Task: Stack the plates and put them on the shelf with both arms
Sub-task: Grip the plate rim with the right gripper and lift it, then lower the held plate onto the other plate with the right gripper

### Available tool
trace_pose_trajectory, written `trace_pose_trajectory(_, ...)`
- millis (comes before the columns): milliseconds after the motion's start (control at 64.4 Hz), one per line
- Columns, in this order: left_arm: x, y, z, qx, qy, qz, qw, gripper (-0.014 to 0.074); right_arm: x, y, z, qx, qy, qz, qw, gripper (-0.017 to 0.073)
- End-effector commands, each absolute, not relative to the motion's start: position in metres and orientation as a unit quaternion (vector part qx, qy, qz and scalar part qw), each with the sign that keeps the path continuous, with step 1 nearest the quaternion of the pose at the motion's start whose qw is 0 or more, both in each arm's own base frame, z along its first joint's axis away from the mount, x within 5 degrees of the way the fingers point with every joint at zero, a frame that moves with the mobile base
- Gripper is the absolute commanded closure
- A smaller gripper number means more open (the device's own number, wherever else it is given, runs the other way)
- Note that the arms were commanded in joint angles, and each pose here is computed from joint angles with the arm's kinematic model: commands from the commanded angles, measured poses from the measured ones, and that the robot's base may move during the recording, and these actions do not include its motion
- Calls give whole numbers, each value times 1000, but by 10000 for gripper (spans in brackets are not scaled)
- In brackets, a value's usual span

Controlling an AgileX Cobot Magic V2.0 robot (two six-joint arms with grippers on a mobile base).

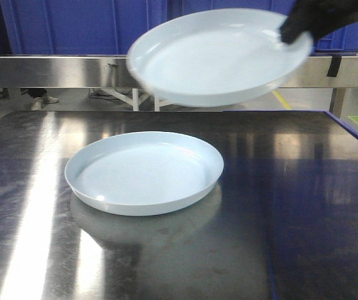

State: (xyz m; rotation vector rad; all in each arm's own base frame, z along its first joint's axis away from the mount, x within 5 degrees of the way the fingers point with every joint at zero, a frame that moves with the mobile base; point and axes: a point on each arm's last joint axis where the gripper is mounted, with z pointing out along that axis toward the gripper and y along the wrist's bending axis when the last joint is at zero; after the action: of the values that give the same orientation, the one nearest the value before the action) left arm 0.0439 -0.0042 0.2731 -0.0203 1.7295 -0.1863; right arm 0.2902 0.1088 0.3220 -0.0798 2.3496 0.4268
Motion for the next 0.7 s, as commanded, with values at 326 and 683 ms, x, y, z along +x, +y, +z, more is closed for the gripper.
trace_pose_trajectory(326, 44, -5, 288, -11, 727, -91, 680, 507, 321, 171, 314, -87, 904, 197, 369, 541)
trace_pose_trajectory(683, 44, -5, 288, -11, 727, -91, 680, 507, 327, 175, 300, -89, 914, 190, 348, 541)
